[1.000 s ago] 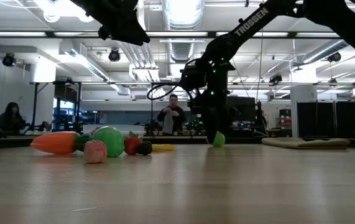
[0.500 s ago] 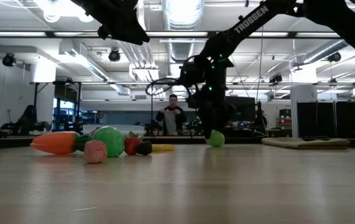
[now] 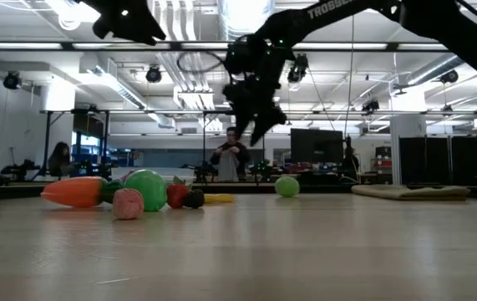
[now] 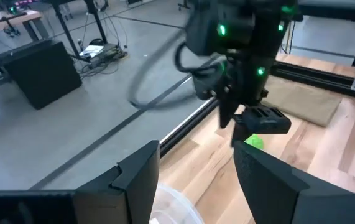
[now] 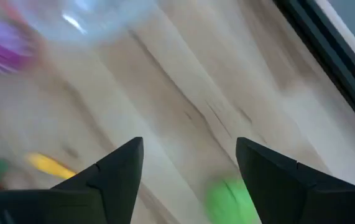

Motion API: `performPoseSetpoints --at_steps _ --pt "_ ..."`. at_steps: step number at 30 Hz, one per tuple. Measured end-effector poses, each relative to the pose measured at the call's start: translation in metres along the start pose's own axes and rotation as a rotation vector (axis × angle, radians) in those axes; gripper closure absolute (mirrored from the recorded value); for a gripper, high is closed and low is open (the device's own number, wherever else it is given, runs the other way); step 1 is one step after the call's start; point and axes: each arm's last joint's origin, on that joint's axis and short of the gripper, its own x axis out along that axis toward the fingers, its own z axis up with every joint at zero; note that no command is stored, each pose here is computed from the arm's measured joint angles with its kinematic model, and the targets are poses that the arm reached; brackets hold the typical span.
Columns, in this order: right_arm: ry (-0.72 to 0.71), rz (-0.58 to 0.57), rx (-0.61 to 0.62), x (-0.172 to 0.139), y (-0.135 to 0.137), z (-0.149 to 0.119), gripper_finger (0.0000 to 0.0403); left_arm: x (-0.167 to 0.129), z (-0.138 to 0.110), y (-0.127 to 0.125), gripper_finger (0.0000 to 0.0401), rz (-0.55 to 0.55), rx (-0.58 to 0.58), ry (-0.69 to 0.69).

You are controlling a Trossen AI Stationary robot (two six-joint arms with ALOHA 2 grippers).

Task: Pick and placing Produce into tupperware
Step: Put the cabbage into the transparent bin

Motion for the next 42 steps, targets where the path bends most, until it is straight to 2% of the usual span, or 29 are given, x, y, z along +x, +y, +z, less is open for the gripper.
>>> performPoseSetpoints --at_steps 5,10,17,23,28,32,37,42 --pt "0.21 -0.083 0.067 0.031 -0.016 -0.015 0.0132 -0.003 0.0 0.002 0.0209 -0.002 -0.006 -0.01" --pt "0.23 -0.139 0.05 0.042 -0.011 -0.018 0.0104 0.003 -0.003 -0.003 0.0209 -0.003 0.008 0.01" --pt "0.324 -0.255 0.059 0.05 -0.022 -0.028 0.0072 0.007 -0.006 -0.009 0.0209 -0.019 0.028 0.03" --pt "0.359 -0.18 0.049 0.06 -0.02 -0.034 0.006 0.006 -0.009 -0.008 0.0209 -0.017 0.046 0.056" --pt "0.388 -0.175 -0.027 0.063 -0.017 -0.039 0.0061 0.004 -0.009 -0.006 0.0209 -0.016 0.05 0.062" --pt "0.432 -0.177 -0.043 0.061 -0.019 -0.046 0.006 0.004 -0.009 -0.006 0.0209 -0.016 0.048 0.06" --pt "0.477 -0.159 0.03 0.064 -0.021 -0.057 0.0059 0.005 -0.009 -0.006 0.0209 -0.014 0.049 0.061" --pt "0.434 -0.134 0.137 0.066 -0.02 -0.058 0.0064 0.005 -0.01 -0.006 0.0209 -0.013 0.05 0.061"
